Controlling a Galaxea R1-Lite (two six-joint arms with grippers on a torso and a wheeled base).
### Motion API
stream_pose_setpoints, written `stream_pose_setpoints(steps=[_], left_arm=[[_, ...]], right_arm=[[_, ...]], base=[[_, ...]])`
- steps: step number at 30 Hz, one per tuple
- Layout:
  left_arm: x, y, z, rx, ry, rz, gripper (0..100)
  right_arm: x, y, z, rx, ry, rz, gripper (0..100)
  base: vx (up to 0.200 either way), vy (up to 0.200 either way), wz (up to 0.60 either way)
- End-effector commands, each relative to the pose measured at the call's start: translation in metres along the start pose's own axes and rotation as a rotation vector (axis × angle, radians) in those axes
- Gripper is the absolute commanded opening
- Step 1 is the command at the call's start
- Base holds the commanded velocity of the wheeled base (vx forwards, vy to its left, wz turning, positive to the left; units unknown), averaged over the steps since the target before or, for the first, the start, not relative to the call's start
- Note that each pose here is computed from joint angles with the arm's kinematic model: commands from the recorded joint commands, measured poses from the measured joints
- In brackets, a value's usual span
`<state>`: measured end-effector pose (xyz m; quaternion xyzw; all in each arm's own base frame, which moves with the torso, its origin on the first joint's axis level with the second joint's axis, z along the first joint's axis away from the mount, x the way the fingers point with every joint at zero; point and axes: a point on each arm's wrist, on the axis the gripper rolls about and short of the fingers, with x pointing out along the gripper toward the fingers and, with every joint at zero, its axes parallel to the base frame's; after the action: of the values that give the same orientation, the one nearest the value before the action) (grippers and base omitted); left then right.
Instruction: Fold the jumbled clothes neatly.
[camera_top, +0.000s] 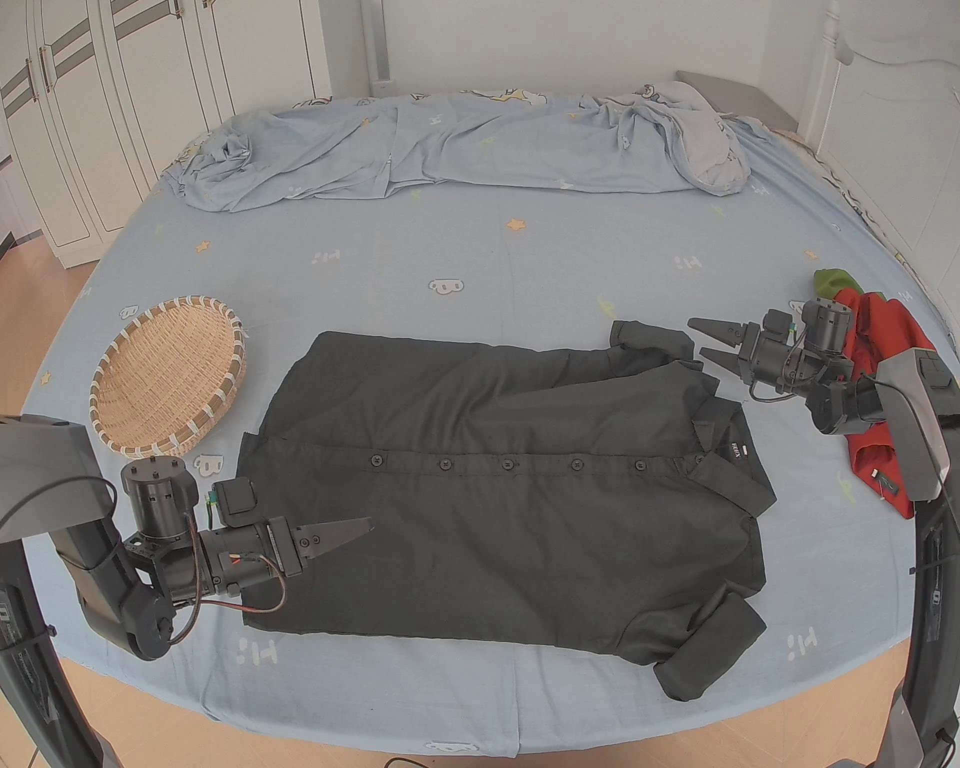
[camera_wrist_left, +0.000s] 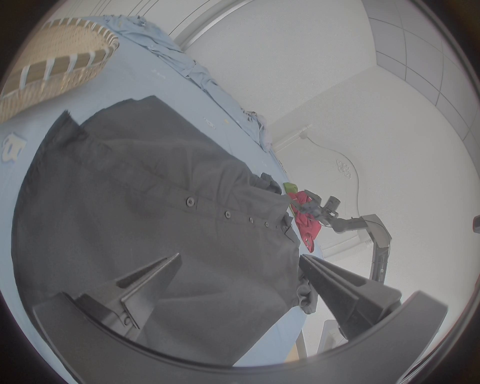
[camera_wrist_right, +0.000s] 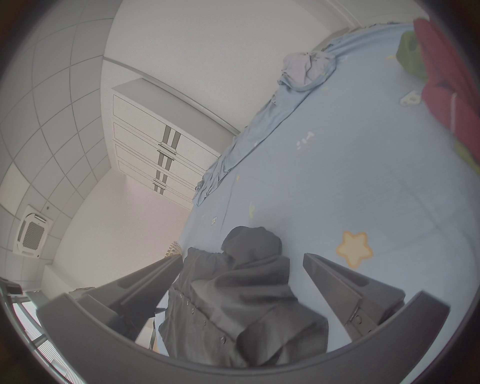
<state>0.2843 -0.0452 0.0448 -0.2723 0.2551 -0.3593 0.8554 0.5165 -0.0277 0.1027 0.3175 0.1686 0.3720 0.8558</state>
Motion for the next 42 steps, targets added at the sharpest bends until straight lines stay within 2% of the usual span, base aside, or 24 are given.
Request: stream_pose_setpoints(steps=[1, 9, 10, 15, 21, 27, 30, 36, 42], left_arm=[[0.0, 0.004, -0.008, -0.019, 0.018, 0.009, 100], [-0.001, 0.003, -0.007, -0.007, 0.003, 0.004, 100], [-0.001, 0.003, -0.006, -0.006, 0.002, 0.004, 100], [-0.001, 0.002, -0.006, -0.005, 0.001, 0.002, 100], [-0.001, 0.001, -0.007, 0.003, -0.003, -0.002, 100], [-0.002, 0.002, -0.007, 0.004, -0.006, -0.002, 100], [-0.002, 0.002, -0.007, 0.004, -0.006, -0.002, 100], [-0.001, 0.001, -0.005, 0.012, -0.013, -0.006, 100], [-0.001, 0.001, -0.005, 0.014, -0.015, -0.007, 100]], right_arm=[[0.02, -0.016, -0.007, 0.032, 0.009, 0.019, 100], [0.036, -0.021, -0.014, 0.041, 0.029, 0.031, 100], [0.036, -0.023, -0.014, 0.041, 0.029, 0.03, 0], [0.042, -0.027, -0.024, 0.055, 0.044, 0.03, 0], [0.042, -0.025, -0.021, 0.049, 0.036, 0.027, 0], [0.033, -0.015, -0.003, -0.004, -0.04, 0.008, 0], [0.028, -0.006, 0.01, -0.058, -0.111, 0.005, 0], [0.029, 0.015, 0.025, -0.099, -0.224, 0.036, 0], [0.051, 0.026, 0.009, -0.081, -0.241, 0.073, 0]], base=[[0.0, 0.0, 0.0], [0.0, 0.0, 0.0], [0.0, 0.0, 0.0], [0.0, 0.0, 0.0], [0.0, 0.0, 0.0], [0.0, 0.0, 0.0], [0.0, 0.0, 0.0], [0.0, 0.0, 0.0], [0.0, 0.0, 0.0]])
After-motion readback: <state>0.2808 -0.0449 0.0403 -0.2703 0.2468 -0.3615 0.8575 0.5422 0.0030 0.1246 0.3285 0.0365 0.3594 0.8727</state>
